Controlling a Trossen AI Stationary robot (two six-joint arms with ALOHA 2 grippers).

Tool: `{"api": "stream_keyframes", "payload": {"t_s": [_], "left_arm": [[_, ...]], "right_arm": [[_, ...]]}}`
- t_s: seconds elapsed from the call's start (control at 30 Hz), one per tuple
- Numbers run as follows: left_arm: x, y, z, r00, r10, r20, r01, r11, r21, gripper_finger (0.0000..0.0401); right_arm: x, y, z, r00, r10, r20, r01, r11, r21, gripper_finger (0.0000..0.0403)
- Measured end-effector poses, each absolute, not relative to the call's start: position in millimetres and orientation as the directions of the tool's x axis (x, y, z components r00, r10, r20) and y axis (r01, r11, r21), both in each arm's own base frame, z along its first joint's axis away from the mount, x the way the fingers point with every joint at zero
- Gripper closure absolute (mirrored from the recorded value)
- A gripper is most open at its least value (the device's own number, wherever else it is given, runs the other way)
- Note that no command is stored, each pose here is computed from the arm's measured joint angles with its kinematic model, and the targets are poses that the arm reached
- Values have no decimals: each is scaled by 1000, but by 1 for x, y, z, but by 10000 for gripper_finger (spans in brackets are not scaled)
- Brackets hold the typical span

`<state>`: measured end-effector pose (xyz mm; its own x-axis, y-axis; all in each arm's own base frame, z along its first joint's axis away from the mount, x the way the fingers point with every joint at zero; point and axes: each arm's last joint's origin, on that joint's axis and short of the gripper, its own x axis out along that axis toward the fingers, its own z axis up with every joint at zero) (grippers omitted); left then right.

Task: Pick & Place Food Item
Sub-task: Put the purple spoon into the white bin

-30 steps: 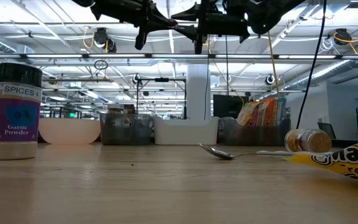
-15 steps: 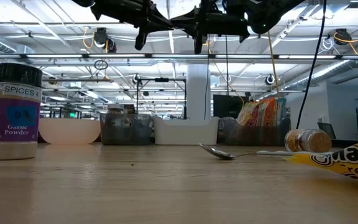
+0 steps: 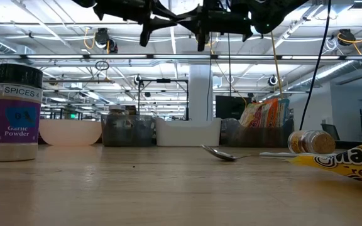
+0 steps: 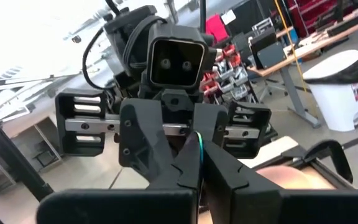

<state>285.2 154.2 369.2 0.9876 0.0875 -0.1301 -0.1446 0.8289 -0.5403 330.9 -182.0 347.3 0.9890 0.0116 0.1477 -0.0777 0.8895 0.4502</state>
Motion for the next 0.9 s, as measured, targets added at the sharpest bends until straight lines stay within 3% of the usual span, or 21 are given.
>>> {"api": "stream_keyframes", "payload": {"t_s": [0.33,0.5,0.9], "left_arm": [[281,161,373,994,65,-92,-104,834,-541,252],[279,164,374,993,74,-90,-111,828,-549,220],[283,160,374,982,167,-89,-189,825,-533,203]], "right_arm": [[320,-191,354,985,-43,167,-37,894,447,403],[303,-199,370,962,-176,210,76,907,414,403],[299,-189,384,894,-348,283,239,904,355,403]]}}
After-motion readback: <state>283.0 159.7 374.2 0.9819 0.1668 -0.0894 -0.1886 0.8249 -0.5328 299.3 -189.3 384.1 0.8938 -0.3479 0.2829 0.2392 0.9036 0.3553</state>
